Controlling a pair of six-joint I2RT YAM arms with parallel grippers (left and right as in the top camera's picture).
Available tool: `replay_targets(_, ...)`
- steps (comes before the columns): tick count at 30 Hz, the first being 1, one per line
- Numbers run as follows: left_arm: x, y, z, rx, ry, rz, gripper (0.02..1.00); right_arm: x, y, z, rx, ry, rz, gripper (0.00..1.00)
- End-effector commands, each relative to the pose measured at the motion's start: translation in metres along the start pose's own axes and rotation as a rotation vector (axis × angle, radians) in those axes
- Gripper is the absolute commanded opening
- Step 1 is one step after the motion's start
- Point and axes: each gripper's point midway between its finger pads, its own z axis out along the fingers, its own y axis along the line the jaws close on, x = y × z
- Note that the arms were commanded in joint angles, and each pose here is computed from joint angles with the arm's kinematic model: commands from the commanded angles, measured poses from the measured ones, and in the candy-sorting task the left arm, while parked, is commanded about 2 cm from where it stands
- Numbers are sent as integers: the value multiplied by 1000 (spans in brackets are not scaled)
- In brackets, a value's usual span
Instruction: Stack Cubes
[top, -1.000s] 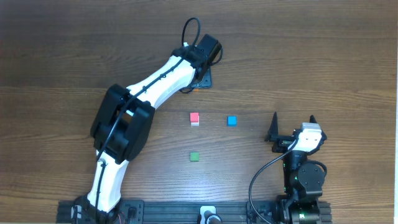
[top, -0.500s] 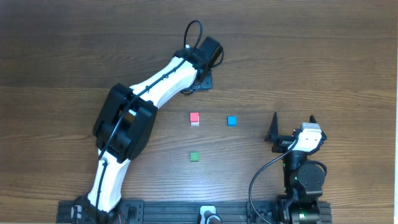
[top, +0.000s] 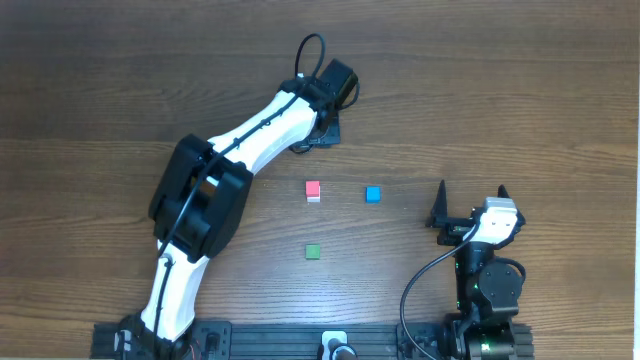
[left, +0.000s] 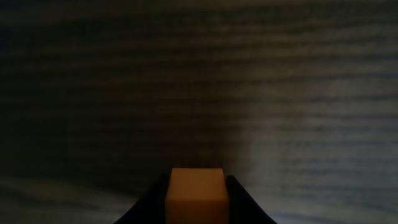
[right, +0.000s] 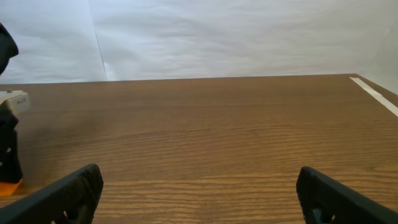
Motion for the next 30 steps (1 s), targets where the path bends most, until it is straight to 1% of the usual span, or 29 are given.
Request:
replay_targets(1,-12,-10,-57,76,-66,3,154,2,2,0,-9,-2,-4,993)
replay_targets(7,5,-12,-118,108,-90,22,143,2,2,0,-9,-2,-4,993)
replay_targets(11,27,-7,-135,103,-85,-8,141,2,2,0,-9,-2,-4,993)
replay_targets(15,57,0,-129,83,-57,-32,139,2,2,0,-9,-2,-4,991)
replay_targets(20,84,2,-109,47,-21,-20,139,2,2,0,-9,-2,-4,991)
replay_targets(24,92,6,-101,34,1,-37,141,2,2,0,-9,-2,-4,991)
replay_targets(30,93,7,-99,32,3,-42,139,2,2,0,-9,-2,-4,993)
